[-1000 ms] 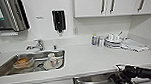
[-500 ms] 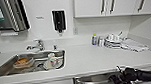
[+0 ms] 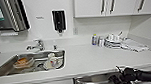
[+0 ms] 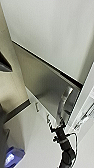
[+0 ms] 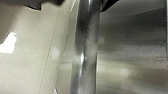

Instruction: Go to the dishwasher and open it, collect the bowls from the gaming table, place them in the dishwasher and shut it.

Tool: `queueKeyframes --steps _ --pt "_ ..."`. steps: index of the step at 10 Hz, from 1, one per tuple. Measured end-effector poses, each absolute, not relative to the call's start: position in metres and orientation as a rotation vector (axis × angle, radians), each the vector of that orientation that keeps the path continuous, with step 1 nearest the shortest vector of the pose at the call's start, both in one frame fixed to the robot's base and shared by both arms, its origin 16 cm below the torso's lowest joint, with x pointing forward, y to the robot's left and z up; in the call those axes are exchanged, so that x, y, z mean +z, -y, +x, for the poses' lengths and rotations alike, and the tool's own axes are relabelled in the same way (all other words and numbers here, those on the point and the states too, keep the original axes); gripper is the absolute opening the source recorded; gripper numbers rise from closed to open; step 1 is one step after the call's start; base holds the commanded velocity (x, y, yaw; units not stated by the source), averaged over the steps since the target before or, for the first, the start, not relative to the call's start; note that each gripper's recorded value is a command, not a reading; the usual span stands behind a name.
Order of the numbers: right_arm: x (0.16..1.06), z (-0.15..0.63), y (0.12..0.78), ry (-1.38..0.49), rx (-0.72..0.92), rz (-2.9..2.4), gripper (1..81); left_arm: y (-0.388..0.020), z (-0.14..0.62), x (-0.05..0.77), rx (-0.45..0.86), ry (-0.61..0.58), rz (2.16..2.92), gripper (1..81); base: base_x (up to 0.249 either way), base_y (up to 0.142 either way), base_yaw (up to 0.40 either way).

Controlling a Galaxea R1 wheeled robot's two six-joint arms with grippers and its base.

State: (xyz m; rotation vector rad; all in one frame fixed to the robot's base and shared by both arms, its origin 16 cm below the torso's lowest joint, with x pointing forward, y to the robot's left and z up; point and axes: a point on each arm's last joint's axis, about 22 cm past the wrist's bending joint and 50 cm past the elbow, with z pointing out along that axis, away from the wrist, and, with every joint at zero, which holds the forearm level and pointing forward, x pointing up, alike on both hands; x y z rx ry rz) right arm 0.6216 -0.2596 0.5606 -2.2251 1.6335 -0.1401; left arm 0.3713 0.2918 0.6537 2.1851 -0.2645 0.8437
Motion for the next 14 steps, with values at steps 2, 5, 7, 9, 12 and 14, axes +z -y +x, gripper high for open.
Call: queueKeyframes --steps 2,5,7,9,12,14 --pt "0.558 0.619 0.263 -1.647 -0.160 -2.269 81.1 -0.292 0.371 0.654 0.843 0.265 2.186 81.1 0.000 0.000 0.000" --pt "0.546 0.609 0.273 -1.675 -0.160 -2.293 81.1 -0.292 0.371 0.652 0.847 0.277 2.188 81.1 0.000 0.000 0.000" --pt "0.533 0.593 0.288 -1.719 -0.135 -2.300 81.1 -0.292 0.371 0.652 0.848 0.280 2.187 81.1 0.000 0.000 0.000" --pt "0.519 0.570 0.305 -1.775 -0.107 -2.336 81.1 -0.293 0.371 0.652 0.848 0.279 2.187 81.1 0.000 0.000 0.000" --pt "0.517 0.561 0.307 -1.789 -0.089 -2.349 81.1 -0.293 0.372 0.652 0.848 0.275 2.187 81.1 -0.045 0.000 0.000" --pt "0.515 0.568 0.308 -1.781 -0.118 -2.333 81.1 -0.294 0.371 0.650 0.840 0.276 2.193 81.1 -0.079 0.000 0.000"
